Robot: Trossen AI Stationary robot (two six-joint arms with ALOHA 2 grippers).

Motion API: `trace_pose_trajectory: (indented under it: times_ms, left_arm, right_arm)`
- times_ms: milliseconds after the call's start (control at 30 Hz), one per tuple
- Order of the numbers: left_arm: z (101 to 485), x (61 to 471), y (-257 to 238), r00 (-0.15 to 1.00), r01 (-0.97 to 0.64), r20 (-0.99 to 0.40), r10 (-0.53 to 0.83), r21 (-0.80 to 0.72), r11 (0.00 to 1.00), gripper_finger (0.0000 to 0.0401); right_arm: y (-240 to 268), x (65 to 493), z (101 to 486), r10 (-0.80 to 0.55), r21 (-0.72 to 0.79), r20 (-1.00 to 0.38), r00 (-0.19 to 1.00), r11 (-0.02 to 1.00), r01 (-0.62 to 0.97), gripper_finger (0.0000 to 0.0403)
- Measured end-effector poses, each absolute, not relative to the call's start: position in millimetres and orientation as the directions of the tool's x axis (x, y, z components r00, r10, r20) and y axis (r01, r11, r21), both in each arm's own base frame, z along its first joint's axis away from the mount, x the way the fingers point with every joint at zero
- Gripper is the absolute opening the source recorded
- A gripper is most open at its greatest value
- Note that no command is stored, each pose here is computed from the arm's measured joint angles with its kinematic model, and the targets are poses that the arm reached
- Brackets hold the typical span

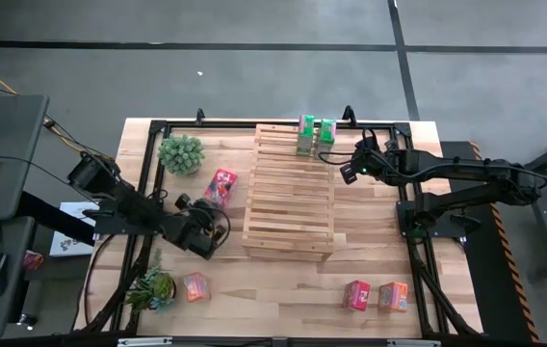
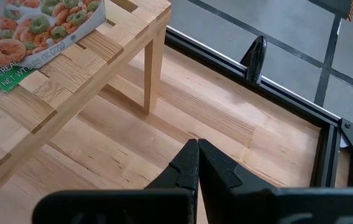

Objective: Stack cereal on shelf
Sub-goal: Put the left red box cereal on the shelf

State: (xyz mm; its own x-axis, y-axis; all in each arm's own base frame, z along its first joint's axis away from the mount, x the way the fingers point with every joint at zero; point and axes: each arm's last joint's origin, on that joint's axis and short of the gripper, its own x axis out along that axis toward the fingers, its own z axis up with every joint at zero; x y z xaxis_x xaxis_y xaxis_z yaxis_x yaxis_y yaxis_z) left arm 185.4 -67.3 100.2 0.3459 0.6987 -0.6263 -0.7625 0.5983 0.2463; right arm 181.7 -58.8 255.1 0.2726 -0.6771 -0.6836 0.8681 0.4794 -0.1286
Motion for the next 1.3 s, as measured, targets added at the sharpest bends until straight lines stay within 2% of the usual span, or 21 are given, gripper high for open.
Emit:
trace_pose_trajectory:
  times_ms: [167, 300, 400, 567, 767, 967, 1067, 1300]
  left_arm:
    - [101.3, 190.0, -51.5, 0.298, -0.775, -0.586, 0.753, 0.312, 0.549, 0.0]
    - [105.4, 191.3, -45.6, 0.28, -0.756, -0.611, 0.74, 0.335, 0.563, 0.0]
    - [118.7, 188.8, -50.0, 0.336, -0.754, -0.622, 0.707, 0.272, 0.598, 0.0]
    - [139.8, 167.5, -55.5, 0.455, -0.794, -0.501, 0.736, 0.147, 0.59, 0.0]
    - [121.9, 133.0, -52.5, 0.606, -0.758, -0.469, 0.642, -0.096, 0.645, 0.0]
    - [113.7, 124.0, -49.6, 0.773, -0.608, -0.38, 0.509, -0.211, 0.766, 0.0]
    - [115.3, 124.8, -44.4, 0.792, -0.585, -0.348, 0.501, -0.2, 0.786, 0.0]
    - [115.2, 131.0, -24.4, 0.714, -0.664, -0.361, 0.599, -0.08, 0.743, 0.0]
  right_arm:
    - [-58.9, 181.8, 255.2, -0.677, -0.127, -0.683, 0.274, 0.479, 0.868, 0.0]
    - [-58.8, 181.8, 255.2, -0.676, -0.126, -0.684, 0.275, 0.48, 0.868, 0.0]
    - [-58.8, 181.8, 255.2, -0.675, -0.126, -0.685, 0.275, 0.481, 0.867, 0.0]
    - [-58.7, 181.8, 255.2, -0.673, -0.125, -0.686, 0.276, 0.483, 0.867, 0.0]
    - [-58.8, 181.9, 255.2, -0.674, -0.137, -0.685, 0.277, 0.492, 0.86, 0.0]
    - [-59.3, 183.1, 256.2, -0.683, -0.135, -0.674, 0.284, 0.491, 0.861, 0.0]
    - [-59.5, 184.2, 256.9, -0.685, -0.125, -0.667, 0.293, 0.491, 0.862, 0.0]
    - [-59.7, 185.1, 257.5, -0.686, -0.116, -0.662, 0.302, 0.491, 0.863, 0.0]
